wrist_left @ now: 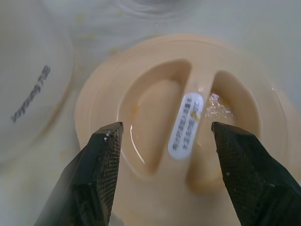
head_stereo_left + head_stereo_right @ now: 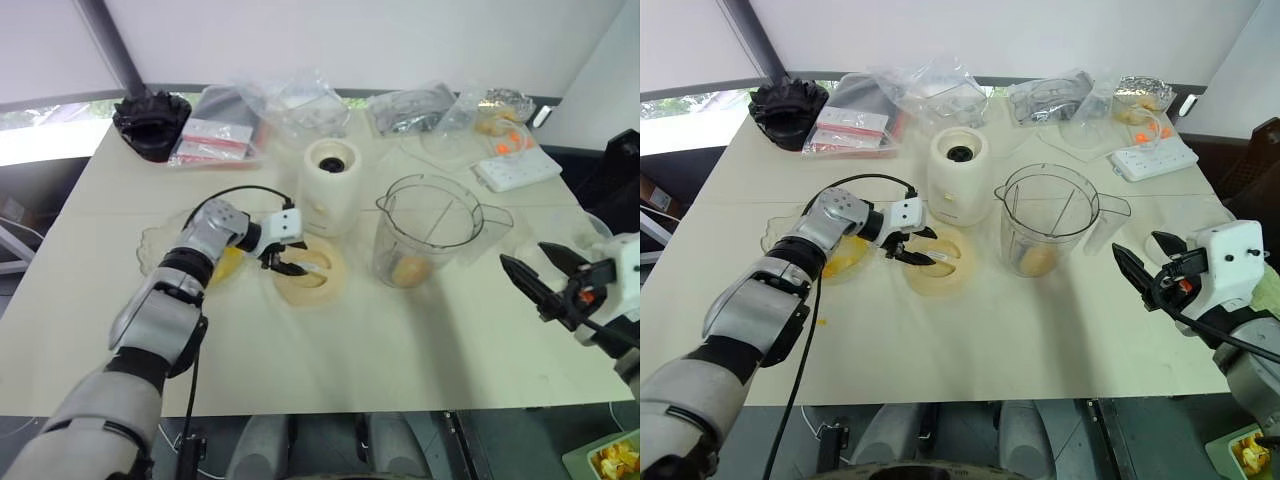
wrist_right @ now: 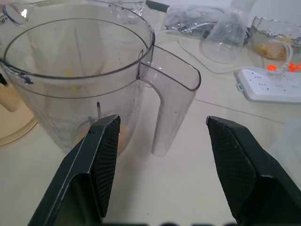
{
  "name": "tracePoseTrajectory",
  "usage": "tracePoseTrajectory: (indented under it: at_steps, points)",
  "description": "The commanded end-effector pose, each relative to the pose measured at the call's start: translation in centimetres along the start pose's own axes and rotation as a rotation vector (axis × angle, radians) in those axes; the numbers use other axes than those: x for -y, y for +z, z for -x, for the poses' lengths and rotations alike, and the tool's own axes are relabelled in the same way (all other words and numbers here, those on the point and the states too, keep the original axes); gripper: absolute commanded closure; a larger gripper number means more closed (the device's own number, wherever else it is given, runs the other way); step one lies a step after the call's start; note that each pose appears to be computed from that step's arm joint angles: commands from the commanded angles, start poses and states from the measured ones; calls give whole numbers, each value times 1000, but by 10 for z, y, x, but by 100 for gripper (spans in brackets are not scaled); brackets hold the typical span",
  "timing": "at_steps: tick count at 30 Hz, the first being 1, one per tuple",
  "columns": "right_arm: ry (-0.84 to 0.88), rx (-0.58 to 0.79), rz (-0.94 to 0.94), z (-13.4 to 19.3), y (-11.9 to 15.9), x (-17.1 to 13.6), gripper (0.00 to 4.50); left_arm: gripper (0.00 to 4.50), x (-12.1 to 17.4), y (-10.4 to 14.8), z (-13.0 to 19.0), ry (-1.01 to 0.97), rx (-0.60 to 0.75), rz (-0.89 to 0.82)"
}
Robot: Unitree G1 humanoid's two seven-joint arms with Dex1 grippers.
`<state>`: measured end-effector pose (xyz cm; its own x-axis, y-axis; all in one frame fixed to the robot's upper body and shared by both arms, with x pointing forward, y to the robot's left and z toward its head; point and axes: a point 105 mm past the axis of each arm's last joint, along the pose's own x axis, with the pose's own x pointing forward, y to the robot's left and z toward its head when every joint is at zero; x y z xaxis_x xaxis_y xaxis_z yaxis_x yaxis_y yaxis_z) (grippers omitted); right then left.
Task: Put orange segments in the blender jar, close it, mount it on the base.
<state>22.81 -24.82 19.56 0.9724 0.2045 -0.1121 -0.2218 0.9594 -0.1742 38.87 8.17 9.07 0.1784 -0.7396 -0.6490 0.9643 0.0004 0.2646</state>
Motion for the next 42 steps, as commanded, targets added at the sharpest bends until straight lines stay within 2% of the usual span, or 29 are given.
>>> tracePoseTrajectory:
  at_steps: [1,11,14,18,21,27,42]
  points:
    - [-23,43,28,4,12,0,145,138,-7,9,0,20,-22,-64]
    - [-61,47,26,2,12,7,145,138,0,-1,-20,-22,-142,-58]
    - [-77,36,26,0,7,8,145,222,3,-2,-22,-39,-159,-57]
    - [-112,26,-16,-6,-6,9,145,420,6,-1,-24,-68,-151,-57]
    - [-137,35,-100,-16,-22,9,145,424,6,1,-25,-58,-137,-46]
    - [-154,38,-152,-38,-43,9,145,424,0,1,-21,-11,-92,-2]
    - [-132,86,-143,-69,-41,6,145,424,-3,5,-5,25,24,19]
